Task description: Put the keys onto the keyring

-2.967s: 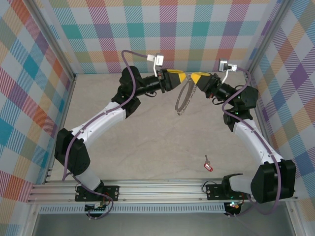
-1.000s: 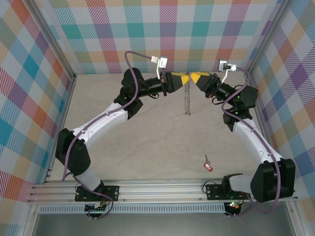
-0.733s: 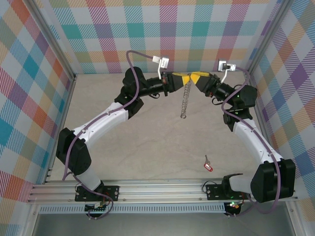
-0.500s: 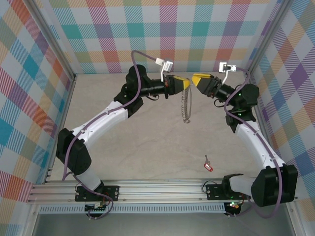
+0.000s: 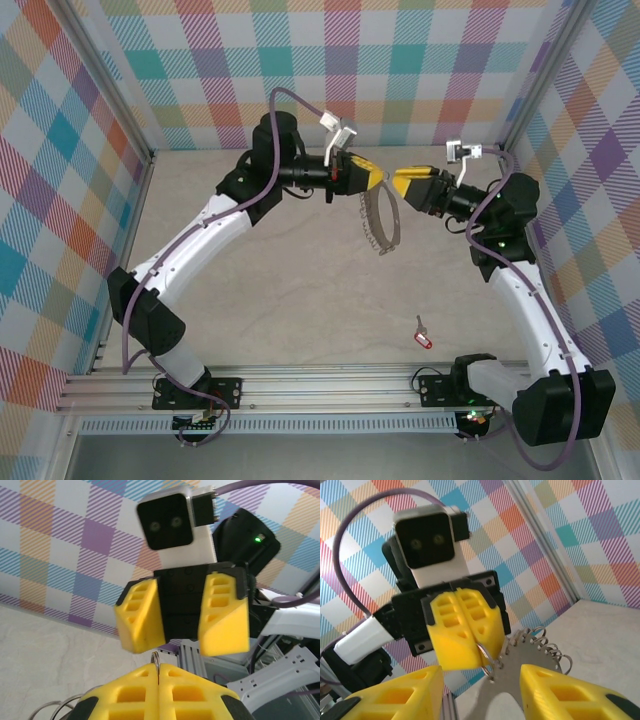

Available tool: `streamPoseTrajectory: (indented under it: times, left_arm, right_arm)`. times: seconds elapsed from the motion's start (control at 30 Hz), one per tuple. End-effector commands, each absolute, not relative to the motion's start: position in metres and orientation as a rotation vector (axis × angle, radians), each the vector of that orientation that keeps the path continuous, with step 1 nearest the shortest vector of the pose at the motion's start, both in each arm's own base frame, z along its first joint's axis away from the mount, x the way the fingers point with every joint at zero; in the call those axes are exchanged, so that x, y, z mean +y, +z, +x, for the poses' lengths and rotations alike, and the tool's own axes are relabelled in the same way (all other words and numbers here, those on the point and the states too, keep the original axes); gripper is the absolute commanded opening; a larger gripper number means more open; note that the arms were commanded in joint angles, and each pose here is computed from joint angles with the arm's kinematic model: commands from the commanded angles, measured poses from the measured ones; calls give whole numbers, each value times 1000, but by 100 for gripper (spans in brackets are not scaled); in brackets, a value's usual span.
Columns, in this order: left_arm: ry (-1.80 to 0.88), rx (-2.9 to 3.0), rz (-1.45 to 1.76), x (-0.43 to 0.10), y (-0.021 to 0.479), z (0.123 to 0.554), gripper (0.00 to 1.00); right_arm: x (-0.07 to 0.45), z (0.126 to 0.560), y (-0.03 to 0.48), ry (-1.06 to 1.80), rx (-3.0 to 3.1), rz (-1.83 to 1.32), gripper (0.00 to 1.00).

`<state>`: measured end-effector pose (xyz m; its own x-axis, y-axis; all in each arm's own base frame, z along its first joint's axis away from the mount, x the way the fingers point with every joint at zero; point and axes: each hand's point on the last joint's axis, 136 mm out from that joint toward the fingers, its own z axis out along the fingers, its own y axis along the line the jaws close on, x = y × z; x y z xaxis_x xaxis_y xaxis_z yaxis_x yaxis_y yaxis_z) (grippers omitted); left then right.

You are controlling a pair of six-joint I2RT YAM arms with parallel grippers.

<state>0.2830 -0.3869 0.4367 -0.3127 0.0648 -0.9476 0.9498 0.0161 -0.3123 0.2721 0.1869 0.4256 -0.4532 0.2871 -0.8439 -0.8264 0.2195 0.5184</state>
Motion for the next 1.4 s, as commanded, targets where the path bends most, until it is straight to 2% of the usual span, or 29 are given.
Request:
streamPoseTrajectory:
  times: [0.0, 0.5, 0.97, 1.07, 1.23, 1.3, 1.37]
  left_arm:
    - [-1412, 1421, 1175, -382, 450, 271, 0]
    - [-1448, 1414, 1213, -386, 451, 268, 0]
    - [-1457, 1416, 1214, -392, 450, 269, 0]
    - [-1458, 1423, 1207, -393, 449, 271, 0]
    - [-1430, 1449, 1155, -393, 450, 279, 0]
    - [-1405, 1465, 1104, -390, 452, 284, 12]
    - [-1375, 1478, 1014, -385, 456, 293, 33]
  right_arm:
    - [188, 264, 424, 1427, 1508, -607, 44]
    - [193, 266, 430, 1475, 1478, -644, 34]
    - [202, 258, 436, 1502, 1443, -716, 14]
    - [204, 256, 436, 1510, 1440, -733, 1]
    - [203, 262, 434, 1476, 1439, -694, 0]
    - [200, 269, 430, 1455, 1459, -643, 0]
    - [198, 273, 431, 1432, 1451, -616, 0]
